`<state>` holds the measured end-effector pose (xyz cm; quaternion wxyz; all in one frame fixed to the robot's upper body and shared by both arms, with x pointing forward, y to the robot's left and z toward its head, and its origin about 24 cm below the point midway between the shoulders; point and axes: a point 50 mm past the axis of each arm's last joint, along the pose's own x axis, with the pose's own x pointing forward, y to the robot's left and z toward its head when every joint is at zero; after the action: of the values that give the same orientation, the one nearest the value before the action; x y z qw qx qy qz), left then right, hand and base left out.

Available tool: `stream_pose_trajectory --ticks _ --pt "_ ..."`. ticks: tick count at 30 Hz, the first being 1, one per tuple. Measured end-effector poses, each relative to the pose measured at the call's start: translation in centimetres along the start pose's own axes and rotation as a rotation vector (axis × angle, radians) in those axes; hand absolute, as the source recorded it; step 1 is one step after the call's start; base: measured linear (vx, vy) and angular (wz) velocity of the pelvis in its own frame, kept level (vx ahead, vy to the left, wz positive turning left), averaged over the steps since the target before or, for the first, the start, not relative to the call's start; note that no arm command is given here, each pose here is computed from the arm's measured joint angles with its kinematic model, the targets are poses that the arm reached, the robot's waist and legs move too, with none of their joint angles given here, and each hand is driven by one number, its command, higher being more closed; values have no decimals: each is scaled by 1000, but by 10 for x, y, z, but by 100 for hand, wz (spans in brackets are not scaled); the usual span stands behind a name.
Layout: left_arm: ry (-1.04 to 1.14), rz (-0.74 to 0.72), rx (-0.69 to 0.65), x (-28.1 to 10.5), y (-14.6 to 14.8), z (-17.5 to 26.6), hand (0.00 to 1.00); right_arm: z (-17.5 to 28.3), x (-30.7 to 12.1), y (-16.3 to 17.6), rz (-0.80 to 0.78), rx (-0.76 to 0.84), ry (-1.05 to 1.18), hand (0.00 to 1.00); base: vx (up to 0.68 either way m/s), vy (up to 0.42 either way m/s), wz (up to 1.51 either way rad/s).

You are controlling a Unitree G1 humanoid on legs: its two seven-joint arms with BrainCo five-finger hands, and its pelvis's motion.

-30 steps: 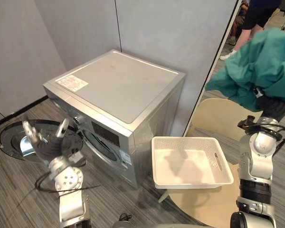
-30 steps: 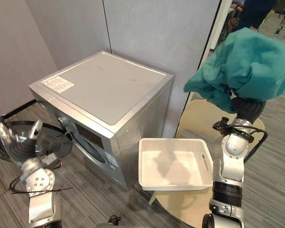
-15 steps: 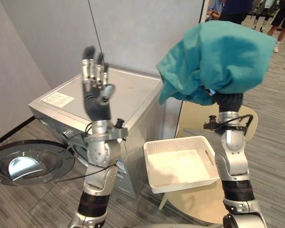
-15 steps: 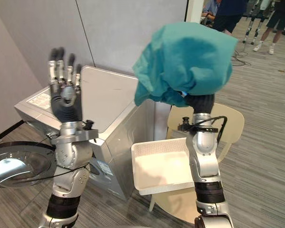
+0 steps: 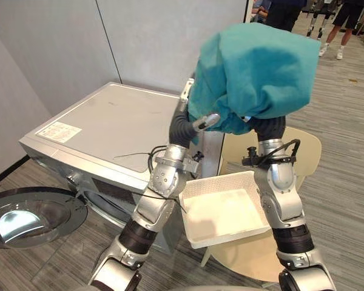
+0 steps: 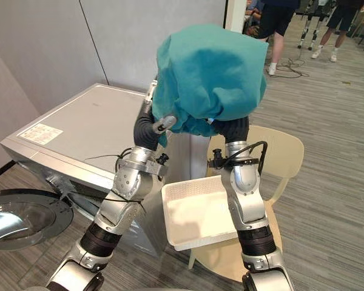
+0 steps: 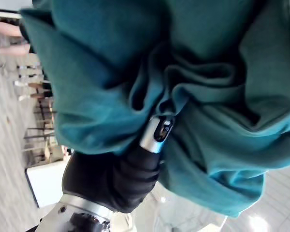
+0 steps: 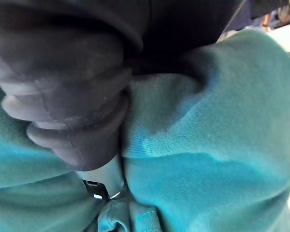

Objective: Pick up the laundry basket with both hands and put the clothes into the washing machine.

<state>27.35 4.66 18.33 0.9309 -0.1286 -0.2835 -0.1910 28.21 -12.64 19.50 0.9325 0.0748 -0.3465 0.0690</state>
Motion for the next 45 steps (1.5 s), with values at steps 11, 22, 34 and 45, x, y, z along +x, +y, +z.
stream_pose_trajectory --ticks 11,22,34,45 --pt "24 -92 44 11 -19 -8 0 0 0 0 -8 3 -2 100 0 0 -1" --pt "-20 -163 39 26 -39 1 0 13 1 -1 -24 25 -60 100 0 0 0" --pt "-60 -180 48 39 -51 11 100 20 -5 -3 -46 62 -93 100 0 0 0" --pt "-104 -164 84 48 -53 20 100 26 -15 0 -49 115 -118 100 0 0 -1"
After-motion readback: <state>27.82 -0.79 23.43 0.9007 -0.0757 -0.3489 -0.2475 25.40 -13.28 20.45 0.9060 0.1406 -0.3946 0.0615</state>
